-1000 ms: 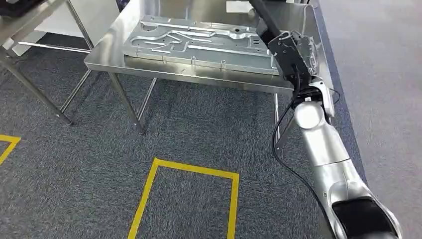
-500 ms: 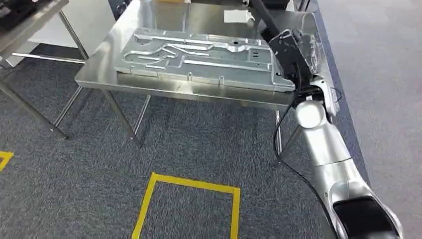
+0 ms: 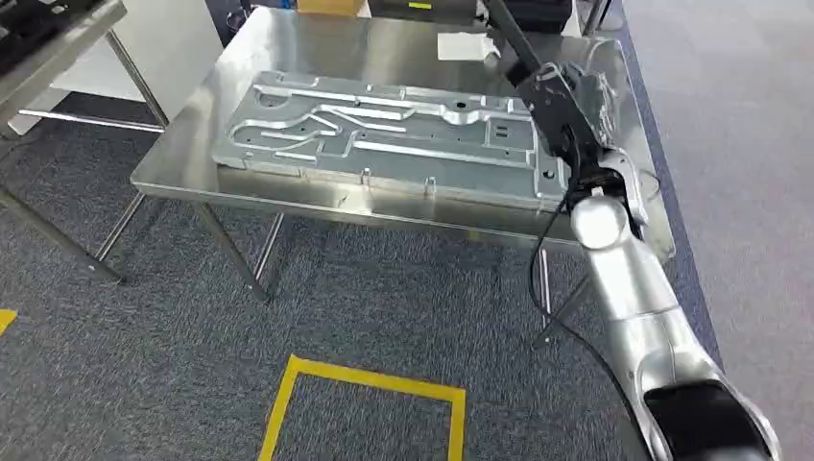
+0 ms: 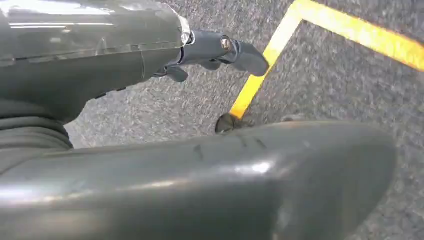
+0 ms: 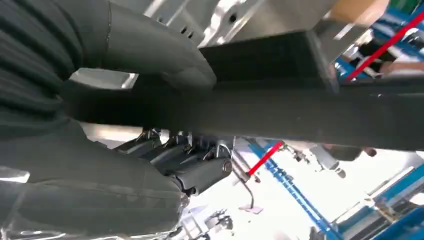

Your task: Take the parts from the cabinet and place them on the table.

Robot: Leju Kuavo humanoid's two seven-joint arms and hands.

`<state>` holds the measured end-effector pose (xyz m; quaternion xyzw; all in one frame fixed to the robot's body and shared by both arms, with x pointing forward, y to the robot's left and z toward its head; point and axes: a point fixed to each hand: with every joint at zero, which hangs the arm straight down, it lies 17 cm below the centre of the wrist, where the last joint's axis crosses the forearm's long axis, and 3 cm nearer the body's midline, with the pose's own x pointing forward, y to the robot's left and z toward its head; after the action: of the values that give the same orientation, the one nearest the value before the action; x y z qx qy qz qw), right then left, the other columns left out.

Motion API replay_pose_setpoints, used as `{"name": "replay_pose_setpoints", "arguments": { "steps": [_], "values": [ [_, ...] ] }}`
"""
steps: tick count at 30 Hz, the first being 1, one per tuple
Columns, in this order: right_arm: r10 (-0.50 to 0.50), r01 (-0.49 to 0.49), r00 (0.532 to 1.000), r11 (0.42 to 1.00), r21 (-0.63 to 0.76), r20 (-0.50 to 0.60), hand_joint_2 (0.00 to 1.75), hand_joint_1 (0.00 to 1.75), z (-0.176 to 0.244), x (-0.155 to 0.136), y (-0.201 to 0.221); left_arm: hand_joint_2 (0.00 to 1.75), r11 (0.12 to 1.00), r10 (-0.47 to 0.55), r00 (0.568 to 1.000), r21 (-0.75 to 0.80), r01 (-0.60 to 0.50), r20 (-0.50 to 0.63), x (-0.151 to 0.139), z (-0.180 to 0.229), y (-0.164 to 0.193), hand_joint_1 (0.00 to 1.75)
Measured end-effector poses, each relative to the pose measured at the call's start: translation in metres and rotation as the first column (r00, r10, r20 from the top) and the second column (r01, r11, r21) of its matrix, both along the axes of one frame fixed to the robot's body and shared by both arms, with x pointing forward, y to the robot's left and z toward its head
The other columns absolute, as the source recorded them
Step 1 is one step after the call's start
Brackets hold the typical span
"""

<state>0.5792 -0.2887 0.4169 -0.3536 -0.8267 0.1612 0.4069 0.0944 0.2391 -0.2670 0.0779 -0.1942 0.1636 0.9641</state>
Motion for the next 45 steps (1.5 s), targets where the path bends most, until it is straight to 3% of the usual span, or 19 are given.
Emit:
{"name": "replay_pose_setpoints", "arguments": {
  "steps": [13,16,28,34,41,45],
  "values": [
    [-0.065,0.064,0.995,0.998,-0.016,-0.078,1.75,1.75,-0.057,-0.025,-0.042,0.0,0.999,-0.048,0.999,-0.016,0.048,0.0,-0.006,-0.001,-0.002,0.0],
    [-0.073,0.071,0.995,0.997,-0.026,-0.064,1.75,1.75,-0.051,-0.029,-0.047,0.0,0.998,-0.054,0.999,-0.016,0.054,0.007,-0.001,0.0,-0.002,0.0],
    [-0.077,0.06,0.984,0.993,-0.105,-0.16,1.75,1.75,-0.091,-0.023,-0.035,0.0,0.995,-0.091,0.996,-0.032,0.091,0.008,0.002,0.0,-0.008,0.0],
    [0.058,-0.105,0.965,0.979,-0.176,-0.255,1.75,1.75,-0.109,-0.005,0.067,0.0,0.994,-0.107,0.994,-0.031,0.108,0.036,0.019,0.003,-0.007,0.0],
    [0.288,-0.411,0.847,0.888,-0.206,-0.446,1.75,1.75,-0.182,-0.022,0.237,0.0,0.995,-0.096,0.995,-0.023,0.097,0.04,0.024,0.004,-0.005,0.0],
    [0.341,-0.496,0.8,0.838,-0.225,-0.494,1.75,1.75,-0.197,-0.037,0.292,0.0,0.996,-0.092,0.995,-0.014,0.092,0.043,0.029,0.004,-0.001,0.0]
  ]
}}
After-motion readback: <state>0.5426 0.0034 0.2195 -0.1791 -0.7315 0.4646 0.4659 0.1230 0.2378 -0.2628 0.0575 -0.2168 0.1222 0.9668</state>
